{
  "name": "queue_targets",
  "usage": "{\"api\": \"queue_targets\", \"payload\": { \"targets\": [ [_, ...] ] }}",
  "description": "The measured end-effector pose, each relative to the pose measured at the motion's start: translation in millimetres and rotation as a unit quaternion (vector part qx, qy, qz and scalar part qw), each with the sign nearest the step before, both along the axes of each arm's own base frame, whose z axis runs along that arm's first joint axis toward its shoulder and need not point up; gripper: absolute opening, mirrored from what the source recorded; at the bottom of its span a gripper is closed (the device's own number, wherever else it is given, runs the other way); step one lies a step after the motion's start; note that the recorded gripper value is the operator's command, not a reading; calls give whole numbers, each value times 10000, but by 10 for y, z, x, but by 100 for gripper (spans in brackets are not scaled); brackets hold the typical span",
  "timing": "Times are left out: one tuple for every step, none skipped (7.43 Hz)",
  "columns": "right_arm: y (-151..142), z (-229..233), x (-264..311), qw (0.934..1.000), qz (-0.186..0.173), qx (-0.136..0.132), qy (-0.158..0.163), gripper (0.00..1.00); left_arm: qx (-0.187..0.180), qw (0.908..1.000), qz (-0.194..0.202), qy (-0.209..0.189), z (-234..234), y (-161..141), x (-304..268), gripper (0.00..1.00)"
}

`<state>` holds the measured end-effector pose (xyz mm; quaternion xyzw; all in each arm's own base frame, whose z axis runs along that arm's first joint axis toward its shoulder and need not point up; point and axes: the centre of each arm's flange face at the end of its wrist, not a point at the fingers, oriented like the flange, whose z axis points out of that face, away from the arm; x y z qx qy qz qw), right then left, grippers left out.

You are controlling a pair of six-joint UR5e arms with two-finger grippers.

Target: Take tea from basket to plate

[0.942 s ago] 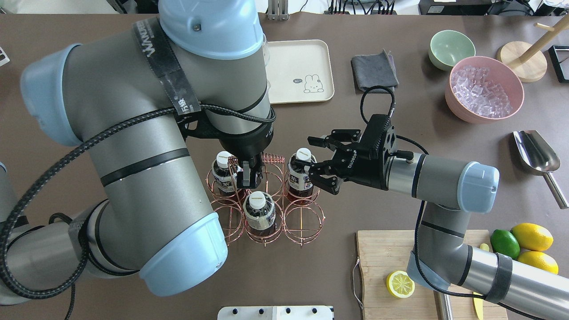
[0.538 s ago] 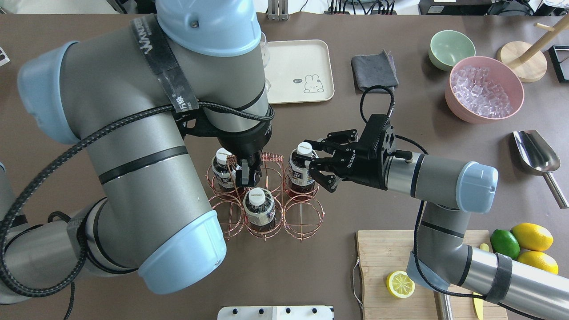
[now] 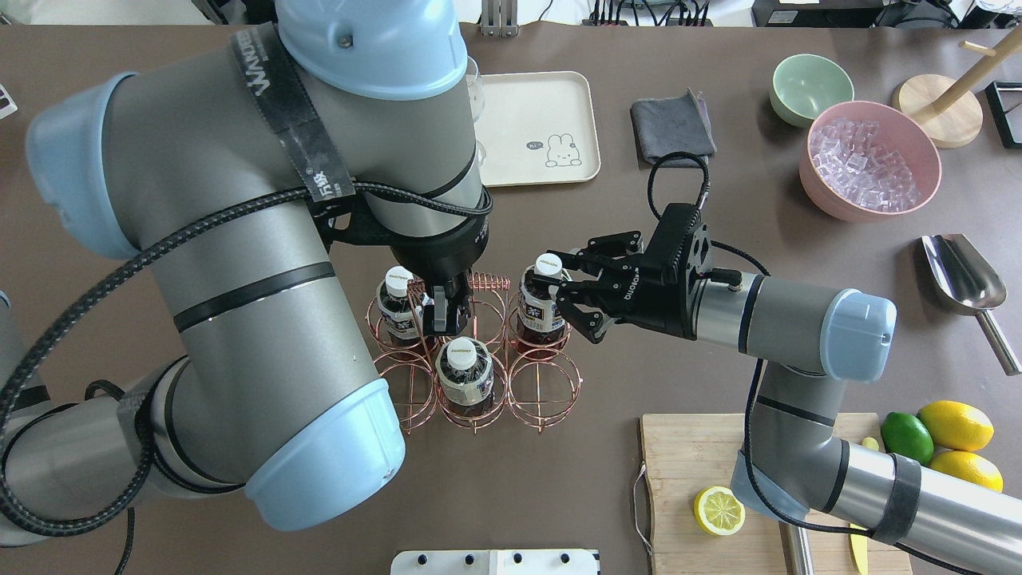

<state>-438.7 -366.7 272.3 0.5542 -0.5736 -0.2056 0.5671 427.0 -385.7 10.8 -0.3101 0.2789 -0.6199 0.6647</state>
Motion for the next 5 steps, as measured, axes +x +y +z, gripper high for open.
{"api": "queue_targets", "payload": {
  "targets": [
    [-25, -8, 25, 10000, 28, -2, 23, 0, 0, 10000, -1, 0, 0, 1, -3, 0],
    [-59, -36, 69, 10000, 71, 7, 70, 0, 3, 10000, -4, 4, -2, 1, -11, 0],
    [-92, -84, 129, 9999, 109, 11, 110, 0, 4, 10000, -6, 7, -2, 2, -15, 0],
    [-119, -155, 202, 9998, 135, 7, 150, 0, 2, 10000, -7, 4, 2, 1, -16, 0],
    [-143, -241, 290, 9997, 132, 8, 194, 0, 0, 10000, -7, 0, 8, 0, -16, 0]
  ]
}}
